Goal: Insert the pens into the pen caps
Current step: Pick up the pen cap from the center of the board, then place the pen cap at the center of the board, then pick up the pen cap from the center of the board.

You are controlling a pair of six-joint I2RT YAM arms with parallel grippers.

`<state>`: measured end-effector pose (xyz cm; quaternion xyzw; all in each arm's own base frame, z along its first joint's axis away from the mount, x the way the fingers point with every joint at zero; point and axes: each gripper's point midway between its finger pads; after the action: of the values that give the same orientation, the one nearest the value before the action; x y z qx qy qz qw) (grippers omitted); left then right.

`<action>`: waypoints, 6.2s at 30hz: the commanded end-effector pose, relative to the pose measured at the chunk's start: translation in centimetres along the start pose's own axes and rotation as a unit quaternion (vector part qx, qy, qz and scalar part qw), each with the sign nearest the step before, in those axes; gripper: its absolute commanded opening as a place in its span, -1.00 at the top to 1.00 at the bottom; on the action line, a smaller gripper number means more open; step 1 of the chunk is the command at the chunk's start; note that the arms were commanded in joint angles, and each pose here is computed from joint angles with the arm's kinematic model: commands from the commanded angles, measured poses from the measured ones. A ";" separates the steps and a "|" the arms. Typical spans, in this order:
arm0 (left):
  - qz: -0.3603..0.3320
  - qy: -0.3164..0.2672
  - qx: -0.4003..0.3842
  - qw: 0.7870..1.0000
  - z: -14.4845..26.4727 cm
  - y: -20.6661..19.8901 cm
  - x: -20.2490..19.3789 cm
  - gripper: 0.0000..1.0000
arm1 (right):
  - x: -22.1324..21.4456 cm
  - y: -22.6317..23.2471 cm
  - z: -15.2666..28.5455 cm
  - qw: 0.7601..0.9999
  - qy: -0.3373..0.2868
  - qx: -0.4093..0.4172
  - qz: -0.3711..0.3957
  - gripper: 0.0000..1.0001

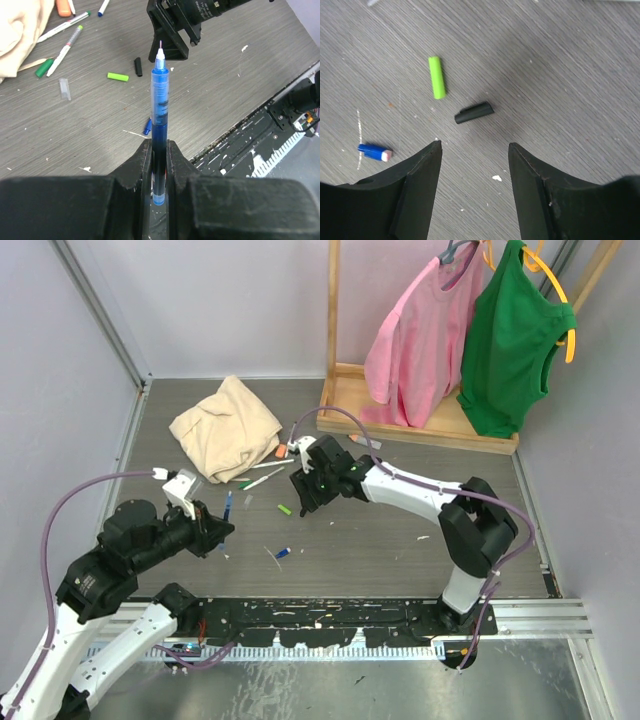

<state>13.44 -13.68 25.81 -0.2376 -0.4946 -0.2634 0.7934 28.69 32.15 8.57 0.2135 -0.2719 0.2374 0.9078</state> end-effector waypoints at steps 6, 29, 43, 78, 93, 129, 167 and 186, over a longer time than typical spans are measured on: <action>0.019 -0.028 0.126 0.991 1.3 4.1 1.0 1.00 | 5.6 7.2 -2.8 0.998 -0.045 0.043 -0.026 -0.08; 0.031 -0.053 0.178 0.982 2.9 5.7 1.0 1.00 | 8.3 10.7 -9.6 0.926 -0.157 -0.104 -0.327 -0.12; 0.030 -0.057 0.174 0.983 3.0 5.5 1.1 1.00 | 7.1 11.1 -12.5 0.939 -0.138 -0.129 -0.286 -0.12; 0.031 -0.055 0.181 0.981 3.1 5.8 1.1 1.00 | 6.7 16.6 -7.9 0.995 -0.099 0.022 -0.011 0.79; 0.046 -0.067 0.243 0.967 4.0 7.8 0.8 0.93 | 3.4 0.9 1.5 0.977 -0.115 -0.007 -0.177 0.80; 0.092 -0.049 0.238 0.966 1.2 7.8 0.0 1.00 | -11.7 -7.4 2.0 0.969 0.095 -0.165 -0.159 0.18; 0.077 -0.044 0.162 0.983 -0.6 5.4 0.9 1.00 | -3.1 -4.4 6.3 0.983 -0.063 -0.110 -0.135 1.00; 0.114 -0.053 -0.007 0.992 -6.4 -0.4 4.0 1.00 | 7.2 1.1 20.0 0.867 -0.407 0.128 -0.258 1.00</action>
<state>18.52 -16.51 23.96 -0.2565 -0.4666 -0.1570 0.8318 25.99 24.24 23.50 0.3818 -0.5050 -0.0468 0.7727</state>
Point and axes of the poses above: each gripper's point midway between its finger pads, its own z axis back along the fingers, its own y axis along the line the jaws close on, x = y × z, and after that the axes turned 12 degrees about -z, right-handed
